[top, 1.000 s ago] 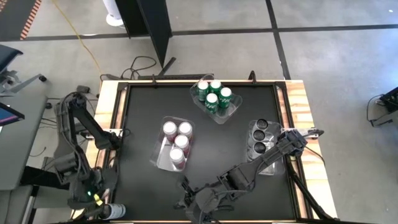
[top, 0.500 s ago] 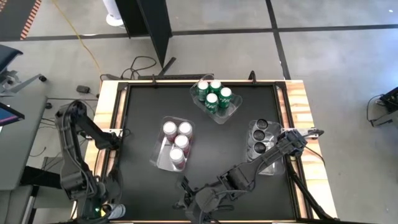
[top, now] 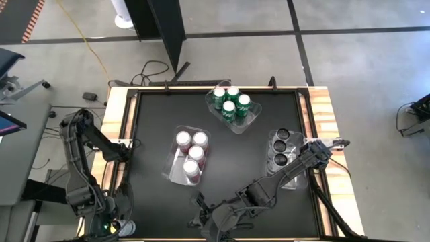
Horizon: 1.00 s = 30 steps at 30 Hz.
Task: Sort soda cans
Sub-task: Put the white blue soda can into the right transparent bin
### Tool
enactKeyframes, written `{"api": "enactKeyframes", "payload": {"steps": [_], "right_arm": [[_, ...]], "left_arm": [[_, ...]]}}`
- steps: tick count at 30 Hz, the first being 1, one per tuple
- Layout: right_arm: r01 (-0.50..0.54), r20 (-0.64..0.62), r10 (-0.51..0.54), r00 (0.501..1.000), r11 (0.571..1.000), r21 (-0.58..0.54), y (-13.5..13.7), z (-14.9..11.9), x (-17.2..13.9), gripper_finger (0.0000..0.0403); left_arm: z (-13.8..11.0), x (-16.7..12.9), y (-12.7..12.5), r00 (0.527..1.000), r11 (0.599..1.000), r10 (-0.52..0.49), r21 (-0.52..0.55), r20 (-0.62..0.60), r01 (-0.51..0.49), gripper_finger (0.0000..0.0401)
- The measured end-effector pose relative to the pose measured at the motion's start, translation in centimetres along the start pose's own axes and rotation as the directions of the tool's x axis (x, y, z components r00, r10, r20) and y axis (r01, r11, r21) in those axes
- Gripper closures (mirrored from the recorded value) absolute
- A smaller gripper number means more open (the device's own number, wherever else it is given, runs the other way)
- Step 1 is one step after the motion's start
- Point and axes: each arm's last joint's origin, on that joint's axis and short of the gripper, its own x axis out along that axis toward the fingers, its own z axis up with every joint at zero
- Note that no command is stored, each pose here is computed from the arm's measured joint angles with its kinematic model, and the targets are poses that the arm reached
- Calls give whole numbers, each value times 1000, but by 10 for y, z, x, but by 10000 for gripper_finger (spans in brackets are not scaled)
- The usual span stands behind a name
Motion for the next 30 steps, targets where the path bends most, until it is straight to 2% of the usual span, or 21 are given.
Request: {"api": "enactKeyframes", "payload": {"steps": [7, 10, 14, 21, 30], "right_arm": [[1, 0, -1, 1000, 1000, -19, 0, 0, 0, 400], [1, -1, -1, 1000, 999, -35, 0, 0, 0, 400], [2, -2, -2, 1000, 998, -57, 0, 0, 0, 400], [5, 0, -5, 1000, 998, -70, -1, 0, 0, 400], [7, 3, -7, 1000, 998, -68, -1, 0, 0, 400]], "left_arm": [[0, 0, -1, 1000, 1000, -8, 15, 2, 8, 94], [1, 0, -1, 999, 1000, -12, 22, 42, 11, 94], [3, 0, -1, 997, 999, -14, -28, 78, 16, 94], [4, -1, -1, 1000, 993, -5, -118, 0, 5, 94], [5, 9, -4, 998, 992, 32, -120, -52, -38, 94]]}}
